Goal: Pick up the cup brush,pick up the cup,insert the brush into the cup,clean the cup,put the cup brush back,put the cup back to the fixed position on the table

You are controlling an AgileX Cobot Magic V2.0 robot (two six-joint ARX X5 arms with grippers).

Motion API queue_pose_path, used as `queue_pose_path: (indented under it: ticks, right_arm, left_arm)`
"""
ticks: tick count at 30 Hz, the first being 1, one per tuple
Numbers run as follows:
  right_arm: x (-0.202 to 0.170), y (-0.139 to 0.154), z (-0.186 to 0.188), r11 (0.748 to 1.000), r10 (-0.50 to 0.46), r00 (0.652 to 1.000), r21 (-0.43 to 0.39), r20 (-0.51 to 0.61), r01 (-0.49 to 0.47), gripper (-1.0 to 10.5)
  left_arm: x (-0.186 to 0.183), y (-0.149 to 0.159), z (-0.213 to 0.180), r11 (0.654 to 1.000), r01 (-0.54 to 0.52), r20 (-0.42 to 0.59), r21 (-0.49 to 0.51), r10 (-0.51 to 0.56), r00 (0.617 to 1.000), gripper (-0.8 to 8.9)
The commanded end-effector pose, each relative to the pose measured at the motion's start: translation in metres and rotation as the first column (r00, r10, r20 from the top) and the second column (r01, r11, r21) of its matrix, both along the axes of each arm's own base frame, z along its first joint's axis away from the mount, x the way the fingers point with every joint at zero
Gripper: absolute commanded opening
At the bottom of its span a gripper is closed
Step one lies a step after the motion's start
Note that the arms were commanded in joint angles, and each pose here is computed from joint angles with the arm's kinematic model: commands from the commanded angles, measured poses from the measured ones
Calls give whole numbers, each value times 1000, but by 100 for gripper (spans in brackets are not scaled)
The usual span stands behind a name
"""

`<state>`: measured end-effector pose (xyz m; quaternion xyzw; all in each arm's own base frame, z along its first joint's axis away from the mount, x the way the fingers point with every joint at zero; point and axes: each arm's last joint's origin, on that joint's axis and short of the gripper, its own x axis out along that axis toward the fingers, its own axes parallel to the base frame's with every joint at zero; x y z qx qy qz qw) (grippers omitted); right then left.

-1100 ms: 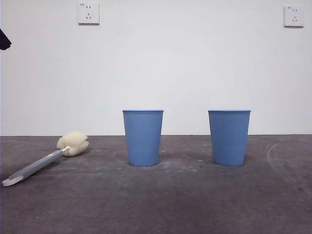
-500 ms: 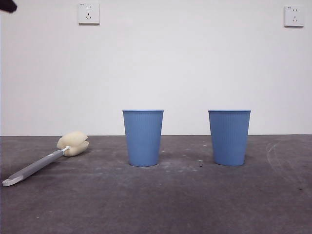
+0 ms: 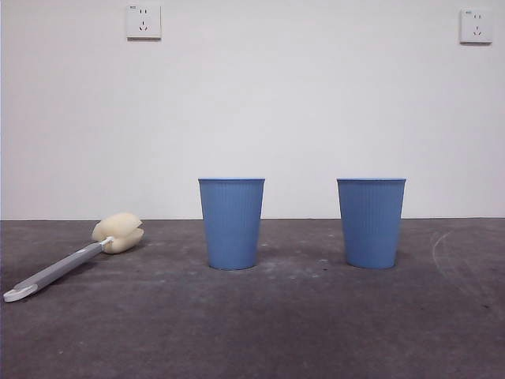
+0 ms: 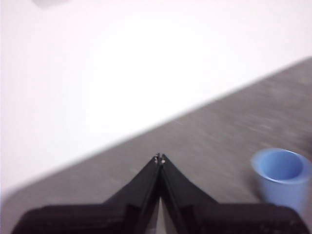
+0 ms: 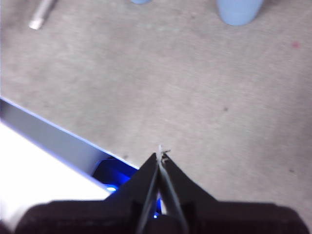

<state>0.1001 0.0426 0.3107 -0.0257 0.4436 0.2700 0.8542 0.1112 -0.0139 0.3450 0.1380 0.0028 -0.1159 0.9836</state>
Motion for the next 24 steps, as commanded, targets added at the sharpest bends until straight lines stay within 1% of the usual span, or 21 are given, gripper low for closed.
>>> queue_pose_path:
  ticks: [1, 3, 5, 10, 13, 19, 24]
  right_arm:
    - [2, 0, -1, 1000, -11, 1000, -23, 5, 11, 1]
    - [4, 0, -2, 999, -19, 1000, -36, 3, 19, 1]
    - [4, 0, -2, 999, -24, 1000, -44, 2, 24, 1]
    - [6, 0, -3, 997, -40, 999, -68, 2, 40, 1]
    - [7, 0, -3, 996, -46, 999, -75, 4, 46, 1]
    - [7, 0, -3, 996, -46, 999, -75, 3, 46, 1]
    - [7, 0, -3, 996, -46, 999, -75, 3, 46, 1]
  left_arm:
    - [-7, 9, -9, 992, -107, 87, 73, 100, 991, -4]
    - [-11, 12, -20, 986, -154, 136, 67, 143, 980, -4]
    - [-13, 15, -37, 983, -177, 167, 57, 165, 972, -4]
    - [-14, 16, -92, 982, -189, 183, -13, 188, 965, -4]
    - [-12, 17, -122, 980, -193, 162, -46, 198, 967, -4]
    - [-10, 17, -167, 975, -198, 88, -102, 207, 974, -4]
    - [-13, 17, -181, 973, -213, -9, -93, 213, 977, -4]
